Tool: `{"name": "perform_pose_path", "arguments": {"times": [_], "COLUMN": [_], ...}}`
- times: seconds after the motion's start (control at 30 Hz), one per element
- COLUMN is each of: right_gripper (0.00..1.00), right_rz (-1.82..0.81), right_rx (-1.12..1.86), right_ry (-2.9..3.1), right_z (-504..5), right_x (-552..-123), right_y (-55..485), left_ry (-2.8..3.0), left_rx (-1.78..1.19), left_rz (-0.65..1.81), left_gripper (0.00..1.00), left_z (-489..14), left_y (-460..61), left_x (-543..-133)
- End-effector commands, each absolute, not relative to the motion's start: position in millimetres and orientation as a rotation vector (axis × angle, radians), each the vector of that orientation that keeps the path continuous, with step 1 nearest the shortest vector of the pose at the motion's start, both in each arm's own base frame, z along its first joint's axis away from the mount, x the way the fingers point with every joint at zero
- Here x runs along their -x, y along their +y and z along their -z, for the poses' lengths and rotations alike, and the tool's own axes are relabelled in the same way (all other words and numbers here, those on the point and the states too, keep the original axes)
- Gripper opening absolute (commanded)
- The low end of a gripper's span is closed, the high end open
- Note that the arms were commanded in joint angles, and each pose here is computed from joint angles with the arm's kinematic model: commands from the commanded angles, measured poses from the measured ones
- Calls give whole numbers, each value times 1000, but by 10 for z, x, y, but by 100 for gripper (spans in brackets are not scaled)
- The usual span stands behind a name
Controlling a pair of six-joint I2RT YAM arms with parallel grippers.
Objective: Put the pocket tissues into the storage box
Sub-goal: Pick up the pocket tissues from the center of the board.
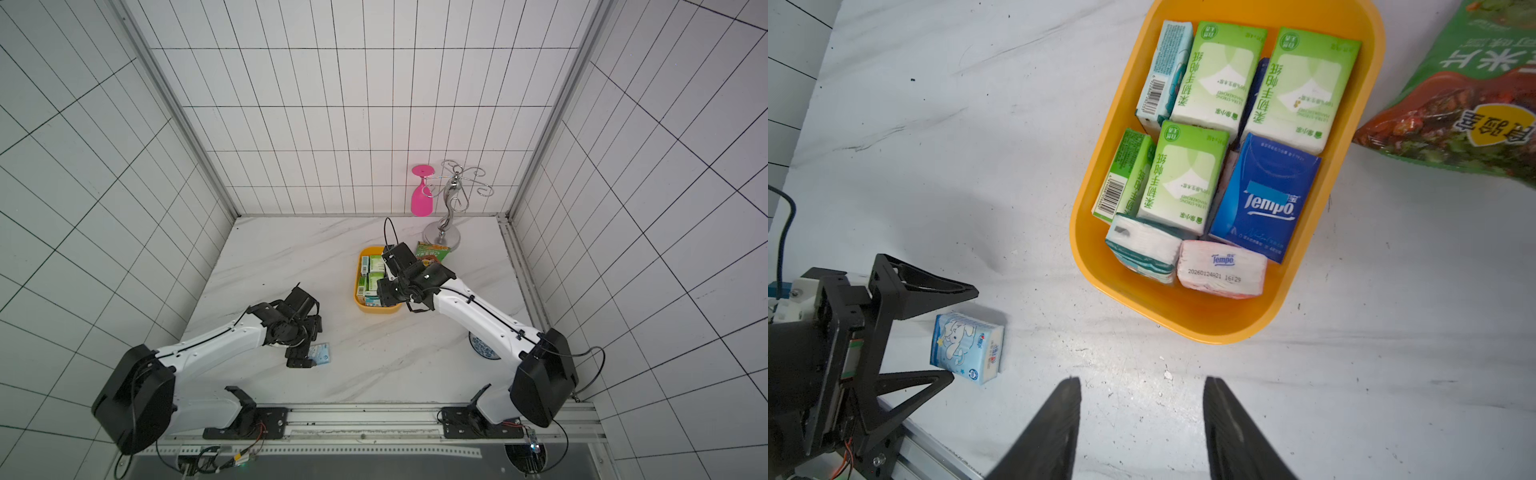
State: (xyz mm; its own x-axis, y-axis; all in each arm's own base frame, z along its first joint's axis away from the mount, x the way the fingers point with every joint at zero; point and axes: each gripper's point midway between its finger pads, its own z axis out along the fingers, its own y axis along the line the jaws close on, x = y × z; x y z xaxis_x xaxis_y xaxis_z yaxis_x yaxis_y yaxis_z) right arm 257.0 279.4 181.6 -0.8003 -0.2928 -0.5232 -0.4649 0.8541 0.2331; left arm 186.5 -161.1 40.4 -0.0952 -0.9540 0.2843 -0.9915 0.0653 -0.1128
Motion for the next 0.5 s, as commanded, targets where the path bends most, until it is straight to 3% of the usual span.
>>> {"name": "perform_pose_path", "arguments": {"times": [0.0,0.1,0.27,0.47], "right_gripper": [51,51,51,52], "right_rz": [-421,-408,-401,-391], "right_rx": [563,557,555,547], "right_ry": [2563,2566,2569,2566], "right_z": [-1750,-1740,-1737,-1754], "right_x": [-2525,-2534,-2549,-2566], "right_y": [2676,2656,2651,2634], "left_ry": [-2170,-2174,-2186,-2178], "left_rx": [-2039,-2037,-2038,-1999], "left_rz": [-398,-388,-371,-339], "left_gripper": [93,86,64,65], "left_z": [-362,-328,-290,-197], "left_y": [-1610,-1599,-1575,-1598], "left_x": [-1862,-1845,-1834,-1786]}}
